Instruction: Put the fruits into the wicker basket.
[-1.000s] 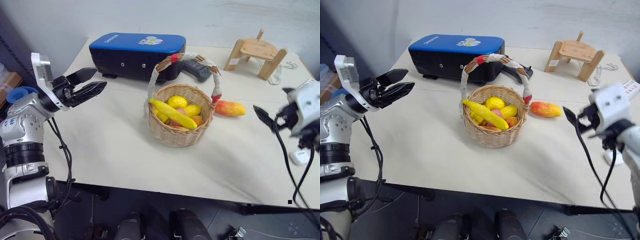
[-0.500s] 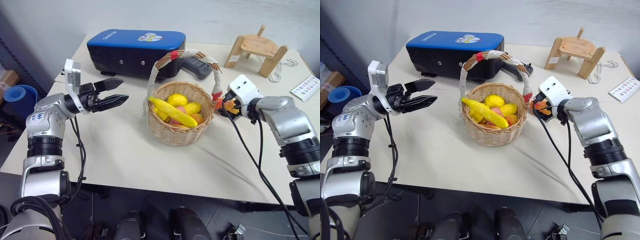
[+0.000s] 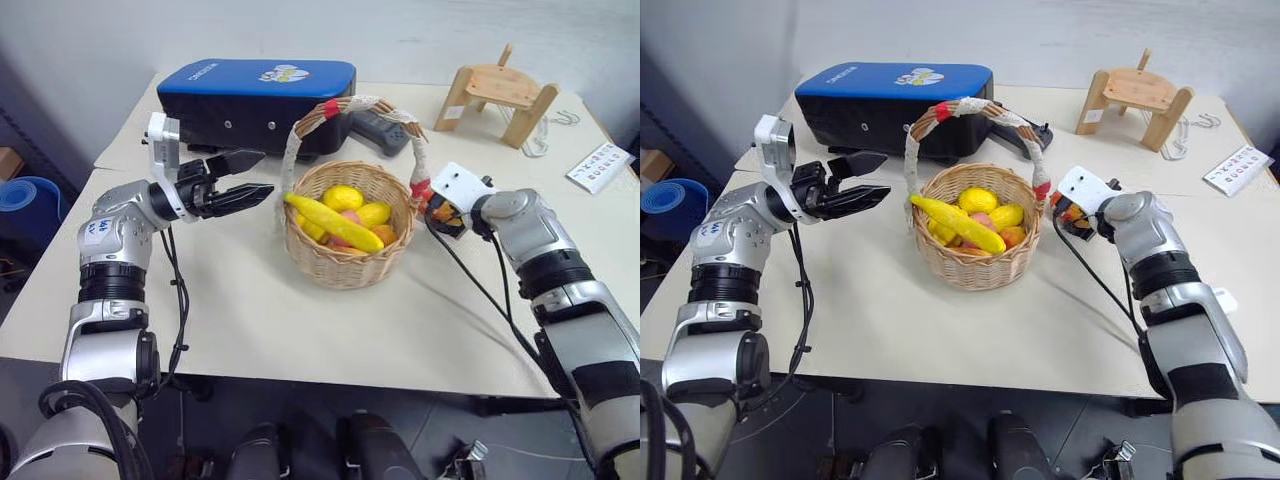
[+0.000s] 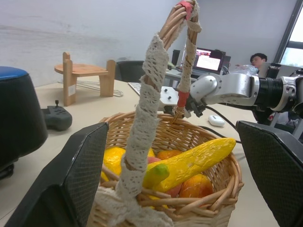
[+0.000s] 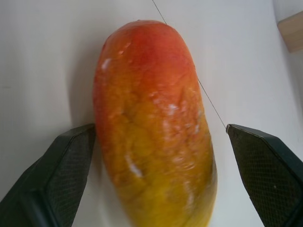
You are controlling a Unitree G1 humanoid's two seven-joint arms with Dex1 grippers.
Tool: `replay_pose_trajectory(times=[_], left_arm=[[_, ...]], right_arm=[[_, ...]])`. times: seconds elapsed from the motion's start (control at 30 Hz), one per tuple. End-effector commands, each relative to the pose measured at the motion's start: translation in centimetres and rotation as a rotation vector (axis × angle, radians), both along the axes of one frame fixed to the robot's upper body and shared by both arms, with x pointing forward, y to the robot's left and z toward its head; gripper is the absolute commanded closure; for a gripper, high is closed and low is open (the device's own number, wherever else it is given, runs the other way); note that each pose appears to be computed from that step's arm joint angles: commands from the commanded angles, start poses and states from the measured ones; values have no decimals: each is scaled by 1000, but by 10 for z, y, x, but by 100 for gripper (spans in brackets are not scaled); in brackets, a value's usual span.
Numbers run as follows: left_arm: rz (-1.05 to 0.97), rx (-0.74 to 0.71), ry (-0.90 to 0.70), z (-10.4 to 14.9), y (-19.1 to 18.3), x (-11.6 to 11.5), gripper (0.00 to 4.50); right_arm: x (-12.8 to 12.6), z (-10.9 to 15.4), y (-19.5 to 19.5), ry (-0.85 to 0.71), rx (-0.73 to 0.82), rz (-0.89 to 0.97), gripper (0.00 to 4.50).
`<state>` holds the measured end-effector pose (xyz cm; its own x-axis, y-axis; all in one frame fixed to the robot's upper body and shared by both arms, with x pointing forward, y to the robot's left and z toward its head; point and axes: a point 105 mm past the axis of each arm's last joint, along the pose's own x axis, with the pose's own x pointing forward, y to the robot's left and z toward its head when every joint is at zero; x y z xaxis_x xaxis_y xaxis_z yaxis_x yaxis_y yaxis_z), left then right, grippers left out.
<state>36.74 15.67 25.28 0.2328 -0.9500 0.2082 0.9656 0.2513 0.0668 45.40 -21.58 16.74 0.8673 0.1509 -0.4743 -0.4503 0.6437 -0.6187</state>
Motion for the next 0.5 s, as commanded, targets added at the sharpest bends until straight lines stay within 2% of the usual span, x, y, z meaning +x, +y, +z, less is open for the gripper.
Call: replay_pose_trajectory(times=[0.03, 0.1, 0.2, 0.23, 0.37, 0.43, 0.5], left_arm=[[-9, 2, -80, 21, -5, -1, 0], [-9, 1, -84, 23, -6, 0, 0], [-2, -5, -95, 26, -6, -1, 0], [0, -7, -98, 26, -6, -1, 0], [1, 1, -99, 23, -5, -4, 0], [0, 13, -98, 20, -2, -8, 0], [-48, 14, -106, 19, 3, -19, 0]], right_arm=[[1, -7, 9, 53, 82, 22, 18], [2, -7, 9, 52, 79, 27, 61], [0, -9, 7, 61, 92, 38, 155], [-2, -9, 6, 60, 91, 47, 168], [-10, 7, -2, 8, 105, 103, 169], [-25, 24, -11, -28, 132, 145, 169], [-51, 42, -15, -81, 123, 257, 169]])
